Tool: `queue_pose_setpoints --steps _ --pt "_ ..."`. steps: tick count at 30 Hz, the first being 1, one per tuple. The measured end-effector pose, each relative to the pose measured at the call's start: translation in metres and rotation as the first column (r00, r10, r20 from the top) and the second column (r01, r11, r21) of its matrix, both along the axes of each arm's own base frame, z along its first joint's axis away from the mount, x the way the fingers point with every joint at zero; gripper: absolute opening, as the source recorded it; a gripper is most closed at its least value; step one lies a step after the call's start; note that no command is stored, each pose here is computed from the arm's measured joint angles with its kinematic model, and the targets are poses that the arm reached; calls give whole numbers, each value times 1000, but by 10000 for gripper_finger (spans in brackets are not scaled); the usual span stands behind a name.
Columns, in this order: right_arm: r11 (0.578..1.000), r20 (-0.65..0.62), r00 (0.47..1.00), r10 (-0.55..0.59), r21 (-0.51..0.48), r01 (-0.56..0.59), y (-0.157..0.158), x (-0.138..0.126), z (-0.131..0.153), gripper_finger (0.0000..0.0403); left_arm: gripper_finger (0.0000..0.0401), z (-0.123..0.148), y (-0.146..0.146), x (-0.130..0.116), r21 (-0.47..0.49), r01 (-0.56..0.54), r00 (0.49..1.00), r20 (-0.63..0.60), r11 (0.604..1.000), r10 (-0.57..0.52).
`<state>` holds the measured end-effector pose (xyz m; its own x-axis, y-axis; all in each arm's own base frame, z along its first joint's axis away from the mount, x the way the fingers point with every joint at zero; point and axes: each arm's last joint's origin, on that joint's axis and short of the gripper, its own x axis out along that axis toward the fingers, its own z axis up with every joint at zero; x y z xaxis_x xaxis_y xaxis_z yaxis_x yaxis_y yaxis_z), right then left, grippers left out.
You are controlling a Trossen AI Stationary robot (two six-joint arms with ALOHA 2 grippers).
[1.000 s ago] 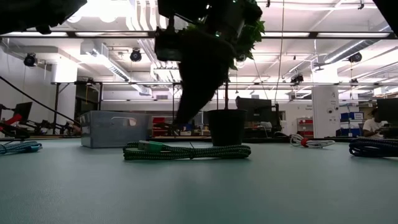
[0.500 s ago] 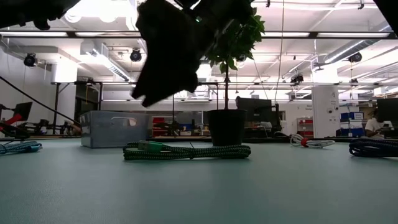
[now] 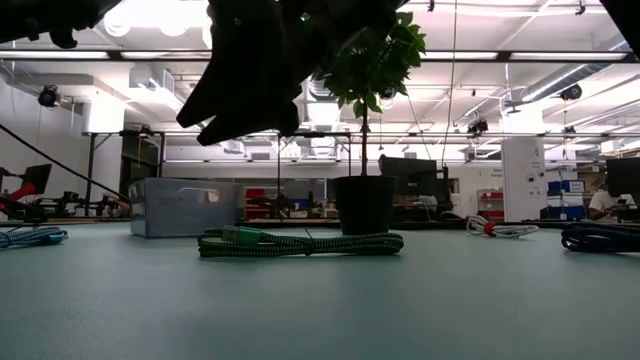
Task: Pick and place USB-C Cables
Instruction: Put the green charger cable into the gray bin
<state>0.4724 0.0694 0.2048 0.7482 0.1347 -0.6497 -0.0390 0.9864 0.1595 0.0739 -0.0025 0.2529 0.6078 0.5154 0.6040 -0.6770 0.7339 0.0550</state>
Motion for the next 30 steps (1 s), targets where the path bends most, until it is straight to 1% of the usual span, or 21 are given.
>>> queue_pose_setpoints --steps 4,6,8,10,12,15,18,22,26,30 --pt "1000 29 1000 3 0 -3 0 2 2 198 19 0 0 0 0 0 1000 1 1000 0" --pt "1000 49 999 17 -14 -16 0 4 8 198 19 0 0 0 0 0 1000 1 1000 0" --pt "999 69 997 35 -33 -32 1 11 13 198 19 0 0 0 0 0 1000 1 1000 0" --pt "997 49 997 59 -52 -56 3 20 11 198 19 0 0 0 -1 0 1000 2 1000 0" --pt "993 -6 995 98 -61 -98 5 31 5 198 19 0 0 0 0 0 1000 0 1000 0" --pt "984 -148 978 146 -80 -159 8 42 -4 198 19 -1 0 0 -1 1 1000 -1 1000 -1" --pt "979 -225 961 161 -90 -185 9 48 3 198 19 -2 0 0 0 1 1000 -6 1000 -1" --pt "977 -314 936 157 -86 -193 8 46 14 198 19 -2 0 1 0 2 1000 -7 1000 -2" --pt "982 -421 897 132 -69 -176 7 37 6 198 19 -4 0 1 1 2 1000 -15 1000 -2" --pt "987 -499 861 97 -60 -146 7 28 5 198 19 -5 -1 2 3 2 1000 -22 1000 -2"
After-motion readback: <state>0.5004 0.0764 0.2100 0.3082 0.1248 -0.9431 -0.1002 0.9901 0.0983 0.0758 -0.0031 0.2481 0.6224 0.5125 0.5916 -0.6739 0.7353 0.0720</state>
